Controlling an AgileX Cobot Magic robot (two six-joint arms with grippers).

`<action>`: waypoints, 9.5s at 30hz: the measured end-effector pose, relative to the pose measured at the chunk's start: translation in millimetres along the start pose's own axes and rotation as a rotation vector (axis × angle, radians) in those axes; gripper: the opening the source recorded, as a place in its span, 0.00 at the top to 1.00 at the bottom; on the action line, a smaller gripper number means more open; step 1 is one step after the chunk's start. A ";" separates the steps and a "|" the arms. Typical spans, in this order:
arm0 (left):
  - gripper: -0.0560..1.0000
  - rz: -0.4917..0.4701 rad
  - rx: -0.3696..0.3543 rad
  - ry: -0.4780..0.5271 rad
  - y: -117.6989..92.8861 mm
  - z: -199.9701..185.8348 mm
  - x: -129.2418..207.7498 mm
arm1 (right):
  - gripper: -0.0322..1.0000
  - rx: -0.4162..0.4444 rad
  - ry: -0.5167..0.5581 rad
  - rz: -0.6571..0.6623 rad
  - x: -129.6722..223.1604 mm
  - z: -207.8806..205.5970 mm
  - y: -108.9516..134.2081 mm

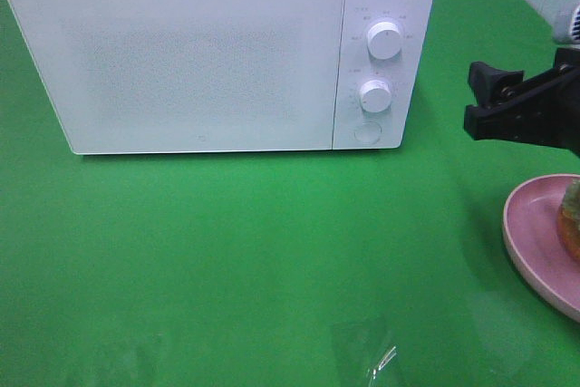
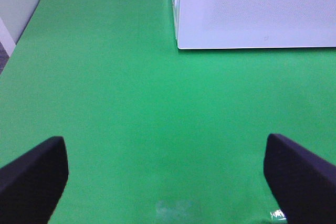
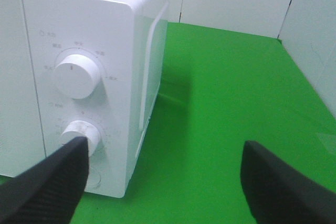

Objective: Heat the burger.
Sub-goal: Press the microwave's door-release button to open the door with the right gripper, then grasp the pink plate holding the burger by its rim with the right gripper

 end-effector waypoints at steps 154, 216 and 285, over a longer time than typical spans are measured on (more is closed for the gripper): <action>0.07 0.000 0.001 0.000 -0.1 0.0 0.0 | 0.97 0.253 0.139 1.730 131.6 139.5 82.8; 0.07 -0.001 0.002 -0.001 -0.2 0.0 -0.2 | 0.97 0.303 0.062 1.714 137.4 162.3 83.3; 0.07 -0.001 0.002 -0.001 -0.2 0.0 -0.2 | 0.88 -0.184 1.003 0.284 88.1 30.8 100.3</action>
Point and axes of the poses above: a point on each arm's last joint axis where the gripper is mounted, z pointing out along that axis toward the gripper, y along the wrist's bending axis when the last joint is at zero, x = y × z, the point moved 3 cm from there along z, pointing out along that axis toward the gripper, and after that the axes turned 9 degrees about z, right-handed, at the moved point
